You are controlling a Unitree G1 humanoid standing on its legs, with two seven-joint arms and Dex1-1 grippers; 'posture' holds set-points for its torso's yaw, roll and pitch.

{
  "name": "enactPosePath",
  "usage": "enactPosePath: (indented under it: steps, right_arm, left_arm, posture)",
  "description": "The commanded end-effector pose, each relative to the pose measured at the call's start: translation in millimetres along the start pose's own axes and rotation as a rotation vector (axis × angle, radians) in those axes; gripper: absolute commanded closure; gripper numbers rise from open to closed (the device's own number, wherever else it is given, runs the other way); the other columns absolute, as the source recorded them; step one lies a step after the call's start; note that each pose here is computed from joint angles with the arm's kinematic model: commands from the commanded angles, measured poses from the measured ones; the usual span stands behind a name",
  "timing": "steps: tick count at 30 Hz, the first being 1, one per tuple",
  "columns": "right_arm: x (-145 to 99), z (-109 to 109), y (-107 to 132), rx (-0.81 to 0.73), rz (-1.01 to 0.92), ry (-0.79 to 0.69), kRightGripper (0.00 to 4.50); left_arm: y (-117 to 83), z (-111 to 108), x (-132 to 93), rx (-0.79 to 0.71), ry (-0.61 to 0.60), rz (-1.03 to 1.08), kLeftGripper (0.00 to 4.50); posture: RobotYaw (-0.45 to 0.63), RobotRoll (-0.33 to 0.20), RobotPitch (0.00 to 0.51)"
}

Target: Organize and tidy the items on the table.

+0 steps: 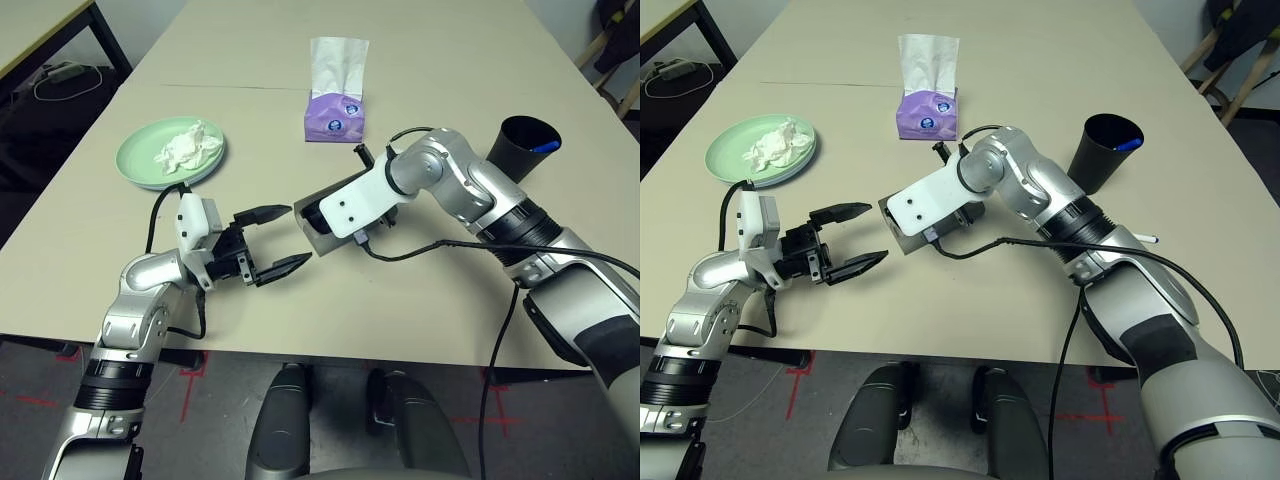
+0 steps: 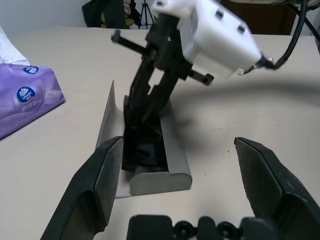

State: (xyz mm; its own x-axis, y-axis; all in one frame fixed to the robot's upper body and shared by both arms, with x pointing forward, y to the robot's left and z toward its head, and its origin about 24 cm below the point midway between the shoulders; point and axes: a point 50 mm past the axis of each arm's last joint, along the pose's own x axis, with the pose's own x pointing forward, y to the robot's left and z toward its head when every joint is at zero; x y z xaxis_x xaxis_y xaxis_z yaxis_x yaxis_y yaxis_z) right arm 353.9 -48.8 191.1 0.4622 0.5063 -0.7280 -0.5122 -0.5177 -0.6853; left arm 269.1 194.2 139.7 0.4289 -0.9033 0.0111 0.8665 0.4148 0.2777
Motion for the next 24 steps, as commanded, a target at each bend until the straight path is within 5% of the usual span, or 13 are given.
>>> enactPosePath:
  steps: [1,13,24]
  right_arm:
    - [-2,0,-8,-0.010,-0.006,0.006,4.13]
    - [-12,19,-17,-0.024,0.003,-0.038,4.13]
    - [-10,11,-3,0.000,0.032,-0.018,4.13]
  left_arm:
    - [-1,1,-2,0.006,0.004,-0.003,0.00]
    - [0,0,-1,0.009,0.006,-0.007,0.00]
    - [1,0,1,0.011,0.002,-0.012,0.00]
  posture:
    - [0.27,0.000,0.164]
    - [0.26,0.000,0.158]
    - [0.26,0.000,0.158]
